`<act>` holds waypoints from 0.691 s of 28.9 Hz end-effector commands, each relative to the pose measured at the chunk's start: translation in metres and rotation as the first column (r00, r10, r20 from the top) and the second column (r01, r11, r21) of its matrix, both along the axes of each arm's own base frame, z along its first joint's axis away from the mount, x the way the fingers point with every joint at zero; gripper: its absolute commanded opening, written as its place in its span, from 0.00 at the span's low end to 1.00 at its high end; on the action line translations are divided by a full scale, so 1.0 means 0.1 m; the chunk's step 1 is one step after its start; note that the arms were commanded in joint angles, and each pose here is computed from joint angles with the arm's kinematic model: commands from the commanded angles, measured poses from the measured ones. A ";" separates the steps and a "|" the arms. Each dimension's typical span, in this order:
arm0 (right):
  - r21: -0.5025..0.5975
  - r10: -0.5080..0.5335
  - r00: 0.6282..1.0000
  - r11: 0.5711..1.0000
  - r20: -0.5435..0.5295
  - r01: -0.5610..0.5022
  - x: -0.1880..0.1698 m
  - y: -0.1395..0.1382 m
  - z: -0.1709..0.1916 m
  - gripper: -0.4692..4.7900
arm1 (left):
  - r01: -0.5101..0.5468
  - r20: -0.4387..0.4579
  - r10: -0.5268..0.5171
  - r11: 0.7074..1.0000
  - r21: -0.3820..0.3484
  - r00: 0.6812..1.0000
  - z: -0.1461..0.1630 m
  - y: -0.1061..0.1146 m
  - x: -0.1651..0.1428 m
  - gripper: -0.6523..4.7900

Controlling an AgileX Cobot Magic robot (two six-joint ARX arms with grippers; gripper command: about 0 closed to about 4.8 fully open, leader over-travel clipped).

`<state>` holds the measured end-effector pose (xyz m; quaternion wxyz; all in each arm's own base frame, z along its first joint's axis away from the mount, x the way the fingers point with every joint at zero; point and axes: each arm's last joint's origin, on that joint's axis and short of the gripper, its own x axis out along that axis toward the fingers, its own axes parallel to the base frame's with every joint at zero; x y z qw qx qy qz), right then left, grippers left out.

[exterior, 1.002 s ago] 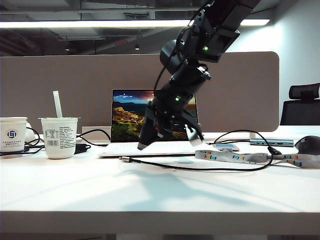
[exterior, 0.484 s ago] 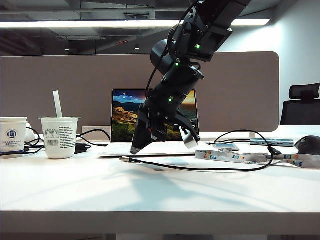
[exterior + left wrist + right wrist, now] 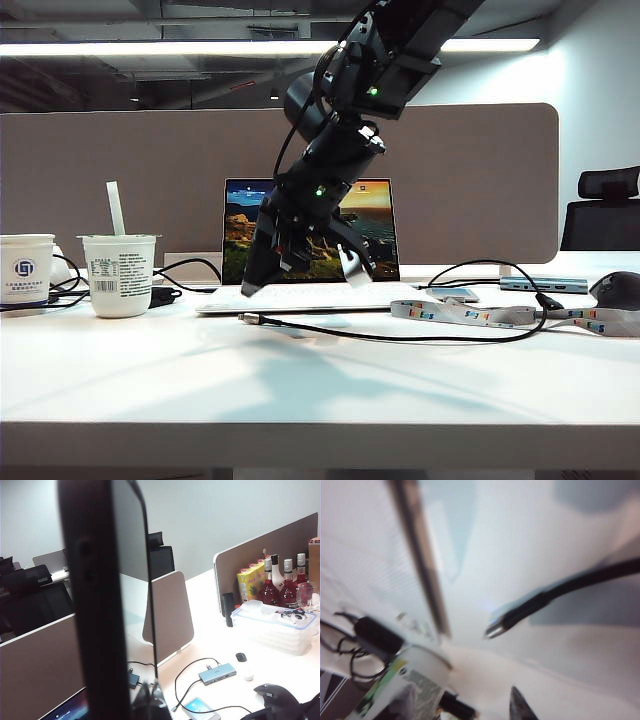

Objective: Pick up the black phone, pick up the charger plug, insert the charger plug into the phone's charging port, and finally place the connected phone back on the desk.

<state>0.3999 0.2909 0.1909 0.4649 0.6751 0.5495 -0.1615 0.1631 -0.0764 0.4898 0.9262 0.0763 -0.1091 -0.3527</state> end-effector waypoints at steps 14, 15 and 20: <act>-0.063 -0.031 0.993 0.998 -0.111 0.024 -0.01 -0.02 -0.23 0.49 | 0.005 0.056 -0.004 1.000 -0.024 0.998 0.10 0.05 -0.13 0.11; -0.065 -0.032 0.993 0.998 -0.112 0.025 -0.01 -0.02 -0.25 0.49 | 0.005 0.056 -0.004 1.000 -0.024 0.998 0.09 0.05 -0.13 0.11; -0.075 -0.038 0.993 0.997 -0.115 0.029 0.00 -0.03 -0.28 0.49 | 0.005 0.058 -0.004 1.000 -0.025 0.998 0.10 0.06 -0.15 0.11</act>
